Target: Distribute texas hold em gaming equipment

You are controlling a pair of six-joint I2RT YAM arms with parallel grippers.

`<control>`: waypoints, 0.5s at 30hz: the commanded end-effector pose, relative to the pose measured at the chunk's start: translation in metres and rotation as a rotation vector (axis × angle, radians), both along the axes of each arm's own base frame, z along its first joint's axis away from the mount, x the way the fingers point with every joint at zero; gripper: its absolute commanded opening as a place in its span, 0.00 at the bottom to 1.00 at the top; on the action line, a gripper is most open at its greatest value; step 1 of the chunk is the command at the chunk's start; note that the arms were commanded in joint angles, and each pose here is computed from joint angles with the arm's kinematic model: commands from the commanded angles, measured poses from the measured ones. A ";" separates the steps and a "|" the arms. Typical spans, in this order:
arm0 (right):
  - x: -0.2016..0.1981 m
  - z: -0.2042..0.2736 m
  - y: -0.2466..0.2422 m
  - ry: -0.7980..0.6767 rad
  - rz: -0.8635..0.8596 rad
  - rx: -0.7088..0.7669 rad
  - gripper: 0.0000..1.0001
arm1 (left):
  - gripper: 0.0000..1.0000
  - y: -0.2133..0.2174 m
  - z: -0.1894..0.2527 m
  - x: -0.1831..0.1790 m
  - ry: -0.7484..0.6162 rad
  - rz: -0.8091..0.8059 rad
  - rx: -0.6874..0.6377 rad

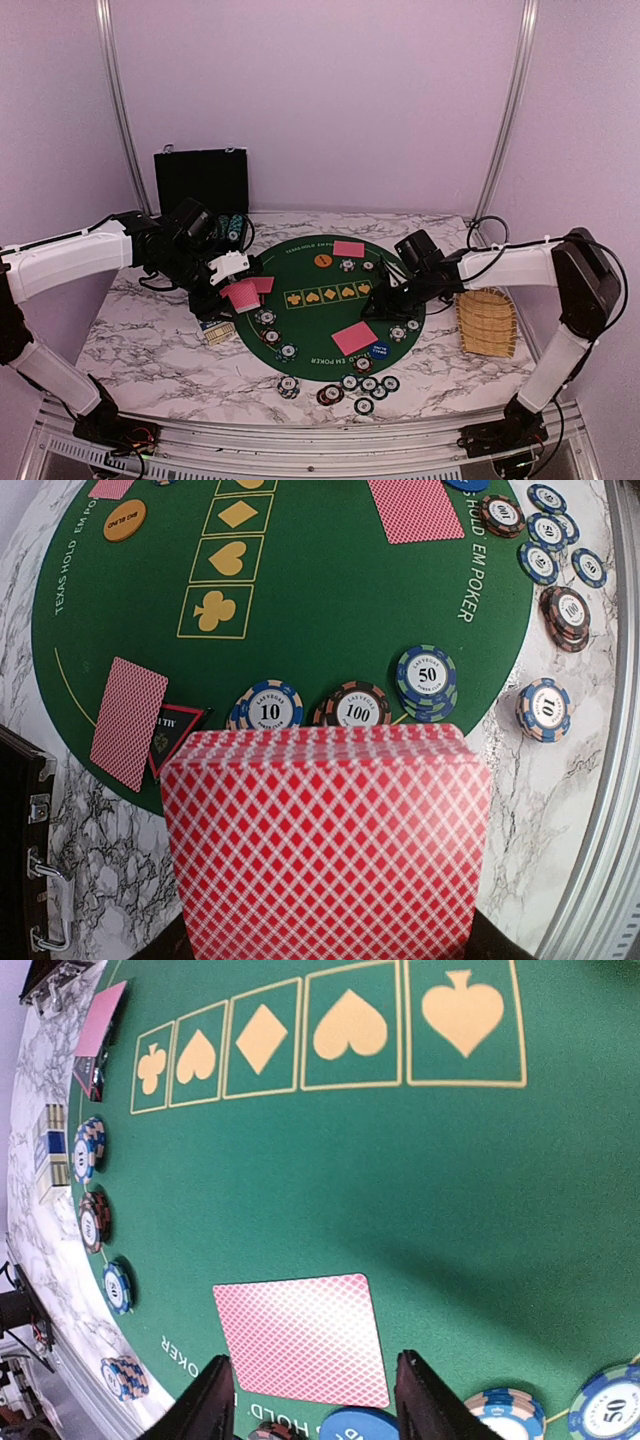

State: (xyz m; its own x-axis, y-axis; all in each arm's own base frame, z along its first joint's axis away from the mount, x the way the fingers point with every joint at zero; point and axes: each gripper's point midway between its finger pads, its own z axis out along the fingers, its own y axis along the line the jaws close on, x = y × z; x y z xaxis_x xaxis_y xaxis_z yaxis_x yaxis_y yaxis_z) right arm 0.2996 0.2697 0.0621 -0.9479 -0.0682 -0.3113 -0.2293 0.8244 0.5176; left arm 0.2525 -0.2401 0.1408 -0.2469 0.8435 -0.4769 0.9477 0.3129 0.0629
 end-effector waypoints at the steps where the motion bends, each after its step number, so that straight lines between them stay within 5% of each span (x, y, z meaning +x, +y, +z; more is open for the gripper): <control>1: 0.016 0.038 0.006 -0.084 -0.025 0.050 0.60 | 0.00 -0.002 0.007 -0.003 -0.002 -0.016 -0.021; 7: 0.001 0.094 0.063 -0.117 0.056 0.320 0.85 | 0.00 -0.002 0.007 -0.003 0.002 -0.015 -0.021; 15: -0.027 0.125 0.146 -0.050 0.195 0.569 0.91 | 0.00 -0.004 0.007 -0.001 0.003 -0.012 -0.023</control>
State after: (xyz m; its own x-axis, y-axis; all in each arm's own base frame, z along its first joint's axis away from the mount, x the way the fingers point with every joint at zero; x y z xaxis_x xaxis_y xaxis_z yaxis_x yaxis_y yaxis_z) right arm 0.2772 0.3710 0.1504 -0.9204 -0.0533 -0.3873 -0.3533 0.5375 0.7657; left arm 0.2524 -0.2401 0.1408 -0.2474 0.8434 -0.4769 0.9477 0.3131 0.0622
